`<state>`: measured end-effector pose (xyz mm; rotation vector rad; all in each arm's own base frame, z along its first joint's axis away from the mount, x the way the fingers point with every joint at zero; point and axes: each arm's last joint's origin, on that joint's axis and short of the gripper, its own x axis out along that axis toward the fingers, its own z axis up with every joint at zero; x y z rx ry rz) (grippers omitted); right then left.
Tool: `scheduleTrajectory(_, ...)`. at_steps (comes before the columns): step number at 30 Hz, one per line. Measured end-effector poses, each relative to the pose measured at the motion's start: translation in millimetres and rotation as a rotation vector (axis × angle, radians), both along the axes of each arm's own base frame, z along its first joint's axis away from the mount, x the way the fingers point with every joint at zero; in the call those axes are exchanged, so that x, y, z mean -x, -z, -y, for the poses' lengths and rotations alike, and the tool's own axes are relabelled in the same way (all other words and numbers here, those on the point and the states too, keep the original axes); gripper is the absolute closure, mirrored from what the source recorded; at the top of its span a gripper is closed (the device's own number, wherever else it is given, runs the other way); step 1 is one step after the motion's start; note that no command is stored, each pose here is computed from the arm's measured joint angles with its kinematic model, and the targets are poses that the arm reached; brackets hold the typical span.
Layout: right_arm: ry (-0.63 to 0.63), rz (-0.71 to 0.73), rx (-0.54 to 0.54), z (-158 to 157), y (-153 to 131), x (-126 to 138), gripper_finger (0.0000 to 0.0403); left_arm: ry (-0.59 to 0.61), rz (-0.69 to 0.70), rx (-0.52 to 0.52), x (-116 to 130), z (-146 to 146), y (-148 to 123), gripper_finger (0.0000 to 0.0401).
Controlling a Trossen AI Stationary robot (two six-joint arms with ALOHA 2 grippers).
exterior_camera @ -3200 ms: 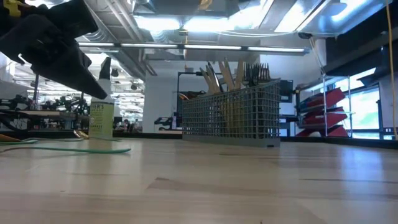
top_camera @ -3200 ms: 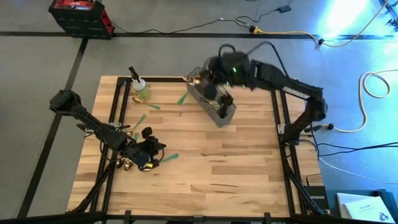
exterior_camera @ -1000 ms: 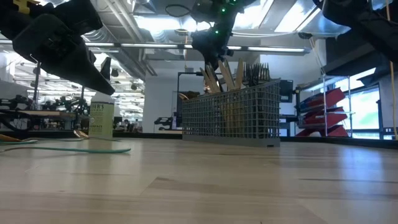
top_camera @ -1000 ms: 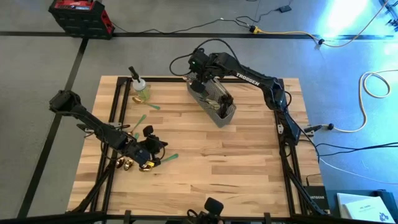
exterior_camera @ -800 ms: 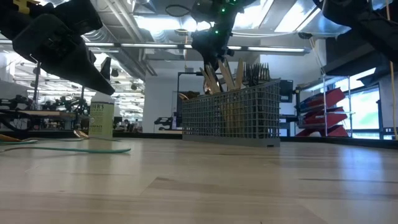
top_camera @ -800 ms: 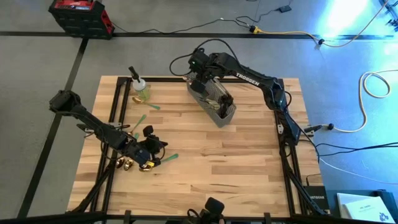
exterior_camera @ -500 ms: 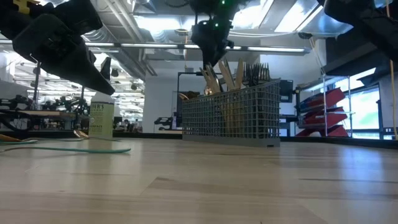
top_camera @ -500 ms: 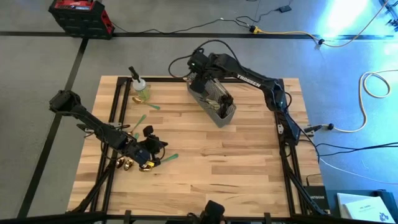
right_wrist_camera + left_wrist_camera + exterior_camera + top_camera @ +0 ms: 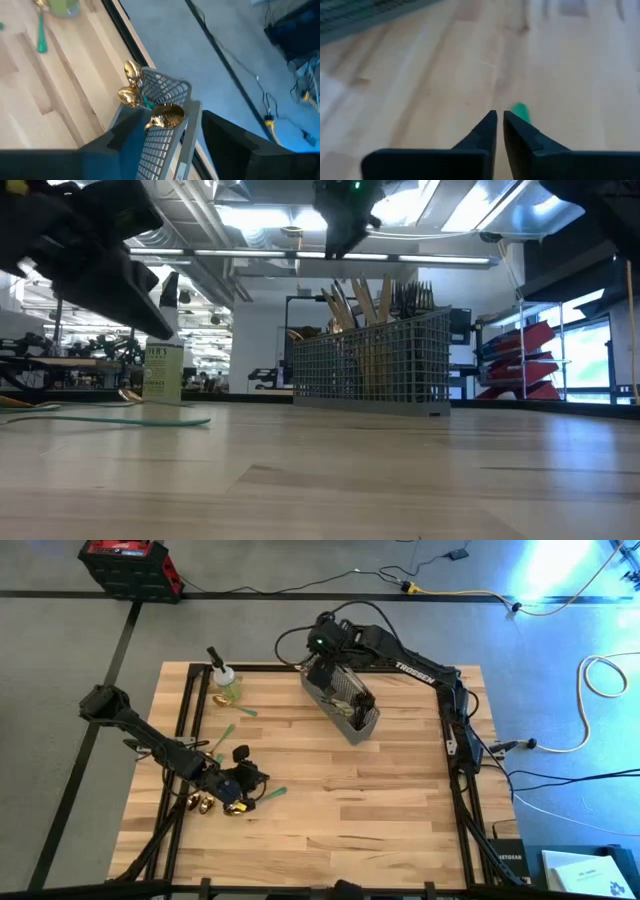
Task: Sort silverware
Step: Put the green spoon on the gray silverware organizer
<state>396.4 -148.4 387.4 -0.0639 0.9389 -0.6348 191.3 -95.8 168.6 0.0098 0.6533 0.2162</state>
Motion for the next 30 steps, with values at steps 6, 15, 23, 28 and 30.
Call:
scheduleTrajectory(6, -0.070, 0.056, 0.167, -25.0, -30.3, 4.3, 0.0139, 0.093, -0.045, 0.066, 0.9, 3.2, 0.5, 0.0302)
scheduleTrajectory(15, -0.336, 0.227, 0.246, -64.8, -56.2, -8.7, 0.0100, 0.106, 0.097, 0.461, 3.9, 13.2, -32.4, 0.0230)
scheduleTrajectory(23, -0.457, 0.125, 0.113, -138.2, -31.2, -14.5, 0.0133, -0.034, 0.190, 0.683, 30.9, 33.7, -38.8, 0.0226)
scheduleTrajectory(28, -0.538, -0.024, 0.076, -192.8, 20.3, -21.3, 0.0163, -0.218, 0.273, 0.713, 56.2, 49.9, -10.3, 0.0226)
scheduleTrajectory(30, -0.582, -0.078, 0.061, -210.4, 45.4, -21.7, 0.0175, -0.281, 0.304, 0.757, 63.4, 53.6, -1.4, 0.0226)
